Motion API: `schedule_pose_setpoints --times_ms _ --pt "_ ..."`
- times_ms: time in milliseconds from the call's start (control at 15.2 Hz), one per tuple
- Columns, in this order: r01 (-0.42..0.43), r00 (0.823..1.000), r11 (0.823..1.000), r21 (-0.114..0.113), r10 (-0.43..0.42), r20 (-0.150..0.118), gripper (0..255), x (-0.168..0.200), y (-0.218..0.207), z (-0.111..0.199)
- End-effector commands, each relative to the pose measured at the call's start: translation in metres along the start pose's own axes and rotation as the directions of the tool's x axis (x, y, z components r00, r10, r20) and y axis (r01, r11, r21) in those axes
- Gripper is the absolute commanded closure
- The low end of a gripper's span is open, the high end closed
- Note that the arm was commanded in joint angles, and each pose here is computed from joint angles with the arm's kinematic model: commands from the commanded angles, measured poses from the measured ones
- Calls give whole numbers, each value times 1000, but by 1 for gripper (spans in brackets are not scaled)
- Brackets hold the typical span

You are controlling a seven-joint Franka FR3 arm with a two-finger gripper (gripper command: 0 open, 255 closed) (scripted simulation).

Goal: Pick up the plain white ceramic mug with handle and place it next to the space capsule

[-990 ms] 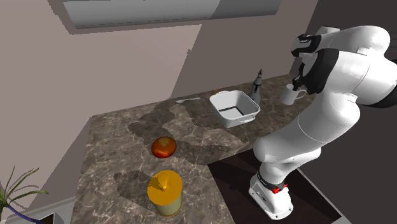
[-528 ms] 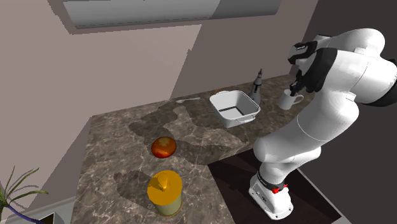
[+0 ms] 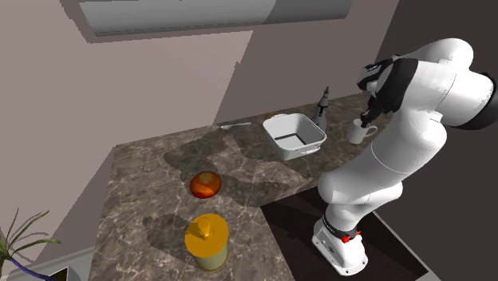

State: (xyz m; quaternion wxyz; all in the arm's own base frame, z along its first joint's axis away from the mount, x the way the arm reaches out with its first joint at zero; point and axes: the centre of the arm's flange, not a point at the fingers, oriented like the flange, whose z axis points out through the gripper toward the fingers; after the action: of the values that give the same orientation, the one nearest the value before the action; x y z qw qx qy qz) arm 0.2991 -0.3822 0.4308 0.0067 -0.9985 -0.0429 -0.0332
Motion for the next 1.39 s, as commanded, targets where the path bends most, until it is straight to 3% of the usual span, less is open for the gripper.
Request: schedule_pose_setpoints --times_ms 0,594,1122,1188,1320 --pt "0 1000 1000 0 0 0 255 -1 -1 11" --pt "0 1000 1000 0 0 0 255 -4 0 58" --pt "0 1000 1000 0 0 0 255 -4 0 58" --pt "0 1000 1000 0 0 0 0 -4 0 58" --pt "0 1000 1000 0 0 0 0 -4 0 58"
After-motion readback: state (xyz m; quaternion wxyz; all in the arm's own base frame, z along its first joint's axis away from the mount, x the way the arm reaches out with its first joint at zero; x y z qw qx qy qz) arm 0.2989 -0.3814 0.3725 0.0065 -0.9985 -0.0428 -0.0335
